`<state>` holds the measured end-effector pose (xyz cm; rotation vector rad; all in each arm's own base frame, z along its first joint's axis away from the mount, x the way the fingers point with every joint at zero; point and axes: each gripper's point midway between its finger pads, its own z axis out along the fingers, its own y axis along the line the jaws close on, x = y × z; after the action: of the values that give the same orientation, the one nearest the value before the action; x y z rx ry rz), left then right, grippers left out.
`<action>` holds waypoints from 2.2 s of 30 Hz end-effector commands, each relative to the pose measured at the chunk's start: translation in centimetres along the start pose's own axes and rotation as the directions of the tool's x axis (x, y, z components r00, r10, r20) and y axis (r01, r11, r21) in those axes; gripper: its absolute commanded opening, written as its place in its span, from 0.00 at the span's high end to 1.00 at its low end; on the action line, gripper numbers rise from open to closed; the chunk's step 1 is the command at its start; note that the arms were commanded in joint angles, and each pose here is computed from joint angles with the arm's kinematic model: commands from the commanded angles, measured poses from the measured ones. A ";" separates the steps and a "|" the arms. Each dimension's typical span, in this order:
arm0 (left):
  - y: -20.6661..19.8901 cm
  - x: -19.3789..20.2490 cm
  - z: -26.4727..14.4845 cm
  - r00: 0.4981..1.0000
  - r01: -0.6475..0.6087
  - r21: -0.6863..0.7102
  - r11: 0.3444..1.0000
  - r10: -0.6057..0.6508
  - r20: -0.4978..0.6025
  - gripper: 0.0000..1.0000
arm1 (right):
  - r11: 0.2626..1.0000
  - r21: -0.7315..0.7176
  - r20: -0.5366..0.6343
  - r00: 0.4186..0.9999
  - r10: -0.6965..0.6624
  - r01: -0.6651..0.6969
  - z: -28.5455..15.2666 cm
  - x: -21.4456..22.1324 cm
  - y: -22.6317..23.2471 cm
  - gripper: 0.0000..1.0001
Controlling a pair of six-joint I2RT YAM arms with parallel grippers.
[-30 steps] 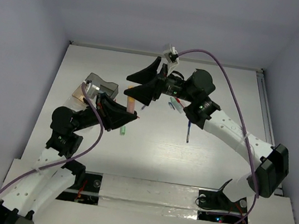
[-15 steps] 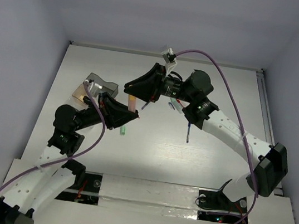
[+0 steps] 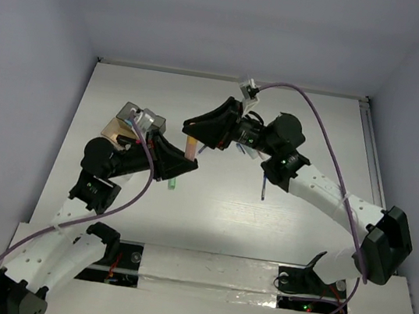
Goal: Sort the stationery into containers
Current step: Close the pen cap on the pen, then place the pen in the storage box.
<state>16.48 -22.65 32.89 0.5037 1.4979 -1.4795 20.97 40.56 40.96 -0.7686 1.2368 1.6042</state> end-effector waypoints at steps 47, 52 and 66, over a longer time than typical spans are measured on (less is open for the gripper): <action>2.6 -3.6 -1.3 0.986 -0.135 -0.287 0.948 0.158 0.060 0.57 | 0.937 0.274 0.089 0.976 0.198 -0.215 0.7 3.0 -7.7 1.00; 4.6 -2.4 -3.5 0.981 -0.150 -0.424 0.893 0.186 0.044 0.27 | 0.924 0.233 0.206 0.944 0.257 -0.302 1.6 0.7 -10.9 1.00; 6.3 -5.4 -9.6 0.914 -0.188 -0.708 0.681 0.384 0.127 0.01 | 0.904 0.385 0.144 0.980 0.140 -0.185 7.8 4.4 -24.8 1.00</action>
<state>20.35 -13.21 30.80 0.1469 1.5921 -0.7449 40.22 48.86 29.17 -0.2938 1.5628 1.5167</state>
